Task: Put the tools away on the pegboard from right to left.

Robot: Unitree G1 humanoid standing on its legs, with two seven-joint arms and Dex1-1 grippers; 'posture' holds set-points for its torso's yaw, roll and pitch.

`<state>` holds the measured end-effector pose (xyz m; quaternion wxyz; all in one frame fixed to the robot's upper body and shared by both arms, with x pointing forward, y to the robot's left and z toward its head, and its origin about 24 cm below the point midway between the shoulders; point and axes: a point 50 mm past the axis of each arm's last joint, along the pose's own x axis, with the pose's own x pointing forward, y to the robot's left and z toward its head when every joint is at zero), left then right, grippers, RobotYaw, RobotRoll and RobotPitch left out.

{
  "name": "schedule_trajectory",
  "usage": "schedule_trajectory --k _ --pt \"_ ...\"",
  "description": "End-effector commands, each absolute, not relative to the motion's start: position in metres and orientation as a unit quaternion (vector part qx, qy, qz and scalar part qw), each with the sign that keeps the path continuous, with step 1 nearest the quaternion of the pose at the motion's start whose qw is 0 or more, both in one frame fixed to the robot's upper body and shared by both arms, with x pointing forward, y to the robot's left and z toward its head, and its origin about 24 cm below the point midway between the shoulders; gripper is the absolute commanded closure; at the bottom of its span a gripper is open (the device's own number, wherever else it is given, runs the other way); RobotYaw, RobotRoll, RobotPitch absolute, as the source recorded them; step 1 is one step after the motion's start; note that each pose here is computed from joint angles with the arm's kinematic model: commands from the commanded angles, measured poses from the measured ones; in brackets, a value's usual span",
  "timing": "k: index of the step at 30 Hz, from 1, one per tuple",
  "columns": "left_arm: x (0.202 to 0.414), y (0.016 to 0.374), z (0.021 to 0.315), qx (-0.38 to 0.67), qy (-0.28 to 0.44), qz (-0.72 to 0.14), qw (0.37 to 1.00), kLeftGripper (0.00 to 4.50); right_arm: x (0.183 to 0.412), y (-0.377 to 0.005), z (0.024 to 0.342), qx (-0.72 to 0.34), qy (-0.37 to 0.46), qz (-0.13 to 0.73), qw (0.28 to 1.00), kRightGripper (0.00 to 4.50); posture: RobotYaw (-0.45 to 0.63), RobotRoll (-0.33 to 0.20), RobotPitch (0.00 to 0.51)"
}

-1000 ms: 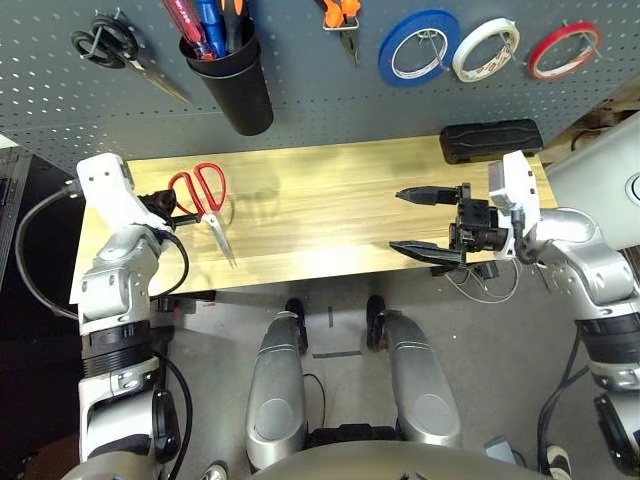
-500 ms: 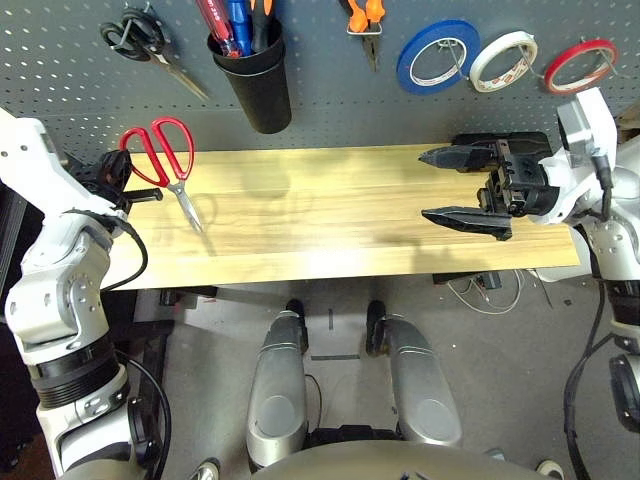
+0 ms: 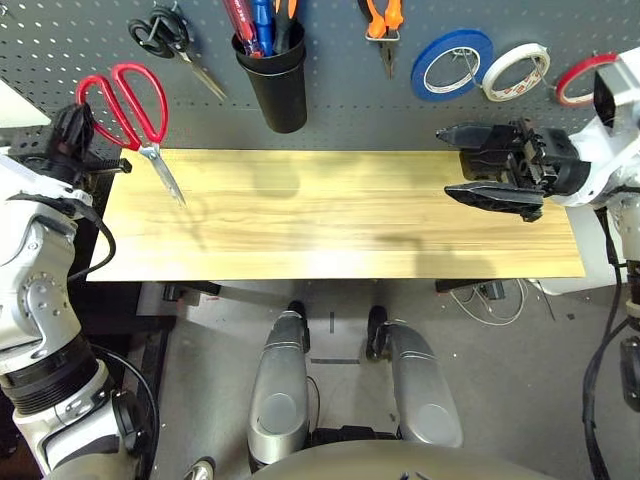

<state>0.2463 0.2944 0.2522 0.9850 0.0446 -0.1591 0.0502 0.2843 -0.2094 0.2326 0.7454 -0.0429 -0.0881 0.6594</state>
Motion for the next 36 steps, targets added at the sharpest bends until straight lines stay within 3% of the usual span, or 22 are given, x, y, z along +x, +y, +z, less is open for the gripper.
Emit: schedule_trajectory --k 1,10,18,29,36 --pt "0.243 0.287 0.262 0.052 -0.182 0.032 0.981 4.49 0.283 -0.216 0.238 -0.044 -0.095 0.656 0.747 0.0 0.11 0.0 0.254" --pt "0.259 0.282 0.267 0.047 -0.187 0.026 0.981 4.49 0.285 -0.218 0.243 -0.045 -0.105 0.654 0.748 0.0 0.09 0.0 0.249" --pt "0.297 0.286 0.26 0.027 -0.182 0.037 0.982 4.49 0.283 -0.215 0.243 -0.044 -0.106 0.654 0.748 0.0 0.05 0.0 0.246" --pt "0.325 0.283 0.244 0.018 -0.168 0.05 0.984 4.49 0.277 -0.215 0.241 -0.042 -0.106 0.646 0.755 0.0 0.0 0.0 0.237" --pt "0.326 0.281 0.232 0.026 -0.136 0.035 0.99 2.01 0.278 -0.216 0.231 -0.049 -0.086 0.639 0.763 0.0 0.02 0.0 0.233"
